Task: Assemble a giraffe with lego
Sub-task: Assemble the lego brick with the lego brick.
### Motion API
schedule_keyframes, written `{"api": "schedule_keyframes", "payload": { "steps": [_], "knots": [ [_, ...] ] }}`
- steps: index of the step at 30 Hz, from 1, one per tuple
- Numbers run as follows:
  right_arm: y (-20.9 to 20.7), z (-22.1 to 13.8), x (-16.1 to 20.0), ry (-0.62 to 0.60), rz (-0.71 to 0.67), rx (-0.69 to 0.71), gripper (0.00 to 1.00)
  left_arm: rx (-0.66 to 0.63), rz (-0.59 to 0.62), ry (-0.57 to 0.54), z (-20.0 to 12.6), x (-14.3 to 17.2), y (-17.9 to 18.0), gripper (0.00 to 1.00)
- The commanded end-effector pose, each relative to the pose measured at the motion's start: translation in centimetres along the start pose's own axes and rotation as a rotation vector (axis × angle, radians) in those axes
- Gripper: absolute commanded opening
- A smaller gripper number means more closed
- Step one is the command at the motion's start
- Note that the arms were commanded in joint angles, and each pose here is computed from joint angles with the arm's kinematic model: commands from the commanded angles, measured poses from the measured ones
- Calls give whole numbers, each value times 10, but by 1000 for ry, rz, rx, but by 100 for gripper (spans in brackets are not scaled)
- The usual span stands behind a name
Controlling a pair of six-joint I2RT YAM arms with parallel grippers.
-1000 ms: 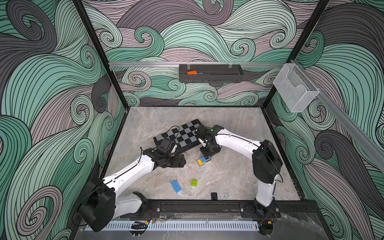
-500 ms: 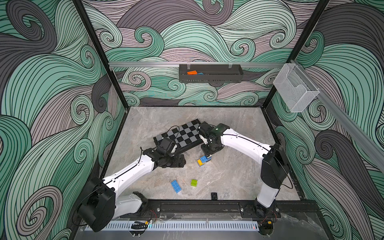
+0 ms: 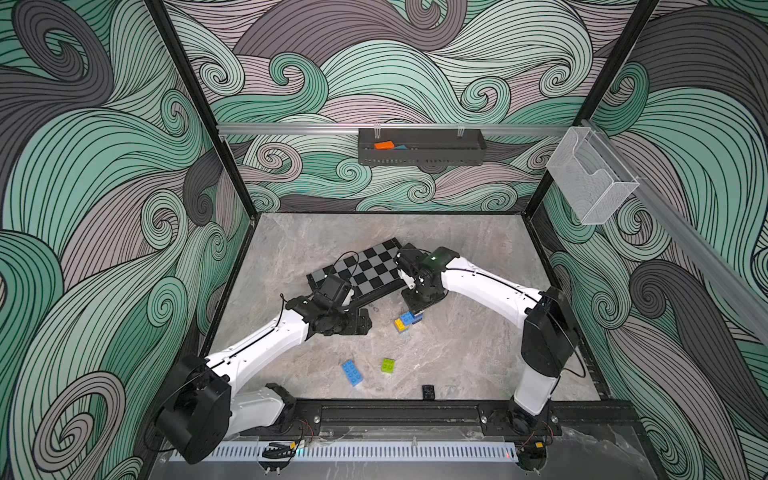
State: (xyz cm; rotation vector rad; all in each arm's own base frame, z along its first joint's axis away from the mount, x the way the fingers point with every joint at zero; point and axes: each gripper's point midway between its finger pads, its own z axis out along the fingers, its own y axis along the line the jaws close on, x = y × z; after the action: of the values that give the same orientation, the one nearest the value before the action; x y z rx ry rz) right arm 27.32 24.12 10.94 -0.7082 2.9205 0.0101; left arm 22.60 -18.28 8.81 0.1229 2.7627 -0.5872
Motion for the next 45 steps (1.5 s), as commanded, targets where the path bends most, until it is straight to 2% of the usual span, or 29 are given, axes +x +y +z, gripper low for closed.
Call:
{"api": "schedule_keyframes", "payload": {
  "steps": [1,8,17,30,45],
  "knots": [
    [7,6,4,23,-18,-14,47,4,1,-15,-1,-5,-3,90],
    [6,11,9,40,-33,0,39,6,-7,-17,-1,-4,-3,90],
    [4,14,12,48,-43,6,14,0,-6,-22,-4,-4,-2,89],
    [1,42,33,172,-51,10,16,-9,-8,-25,-3,-1,2,89],
    [1,55,44,317,-96,1,12,-19,5,-39,3,-5,4,89]
  ]
}}
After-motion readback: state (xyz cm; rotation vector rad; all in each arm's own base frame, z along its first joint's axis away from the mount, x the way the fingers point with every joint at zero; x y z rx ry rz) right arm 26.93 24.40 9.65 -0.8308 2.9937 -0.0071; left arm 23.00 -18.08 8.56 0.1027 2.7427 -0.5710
